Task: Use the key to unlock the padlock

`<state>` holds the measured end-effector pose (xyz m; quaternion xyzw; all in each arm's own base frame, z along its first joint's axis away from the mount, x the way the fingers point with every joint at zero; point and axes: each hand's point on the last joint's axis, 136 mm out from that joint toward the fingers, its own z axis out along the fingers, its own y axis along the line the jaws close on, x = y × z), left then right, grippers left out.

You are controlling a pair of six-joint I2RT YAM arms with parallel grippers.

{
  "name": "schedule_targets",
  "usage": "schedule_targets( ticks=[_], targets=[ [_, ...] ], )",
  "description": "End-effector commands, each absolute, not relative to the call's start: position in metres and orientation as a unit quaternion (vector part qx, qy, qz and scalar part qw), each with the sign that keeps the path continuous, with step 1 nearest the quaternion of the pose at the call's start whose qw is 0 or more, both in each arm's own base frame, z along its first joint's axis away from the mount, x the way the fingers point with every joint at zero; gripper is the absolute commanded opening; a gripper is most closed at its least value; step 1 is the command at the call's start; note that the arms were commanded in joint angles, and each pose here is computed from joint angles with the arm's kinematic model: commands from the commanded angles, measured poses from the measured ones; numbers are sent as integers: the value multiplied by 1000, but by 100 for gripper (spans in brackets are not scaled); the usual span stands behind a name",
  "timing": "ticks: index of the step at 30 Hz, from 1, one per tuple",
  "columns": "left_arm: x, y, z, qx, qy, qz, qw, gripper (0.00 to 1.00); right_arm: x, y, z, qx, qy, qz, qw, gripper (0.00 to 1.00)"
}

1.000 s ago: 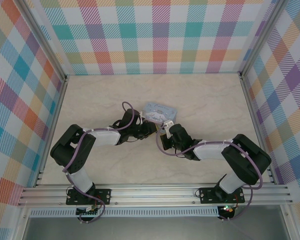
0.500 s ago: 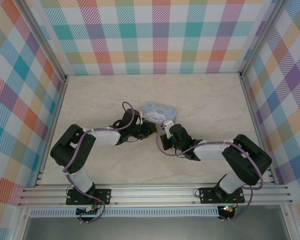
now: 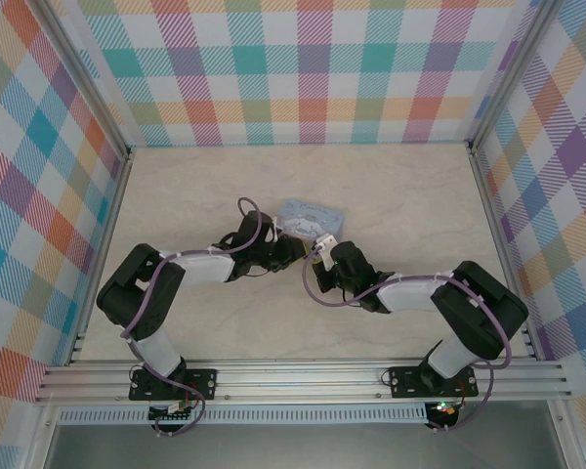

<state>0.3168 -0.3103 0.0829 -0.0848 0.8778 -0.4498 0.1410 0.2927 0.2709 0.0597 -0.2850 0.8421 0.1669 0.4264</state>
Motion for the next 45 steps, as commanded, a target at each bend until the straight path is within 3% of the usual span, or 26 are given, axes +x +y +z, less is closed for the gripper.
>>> schedule_targets(
  ticks=[1, 14, 45],
  targets=[
    [299, -327, 113, -41, 865, -486, 120, 22, 309, 287, 88, -296, 801, 185, 486, 3],
    [296, -328, 118, -34, 864, -489, 114, 22, 318, 293, 93, -312, 771, 198, 519, 3],
    [300, -328, 99, -42, 870, -479, 109, 22, 299, 303, 102, -324, 769, 270, 480, 2]
  ],
)
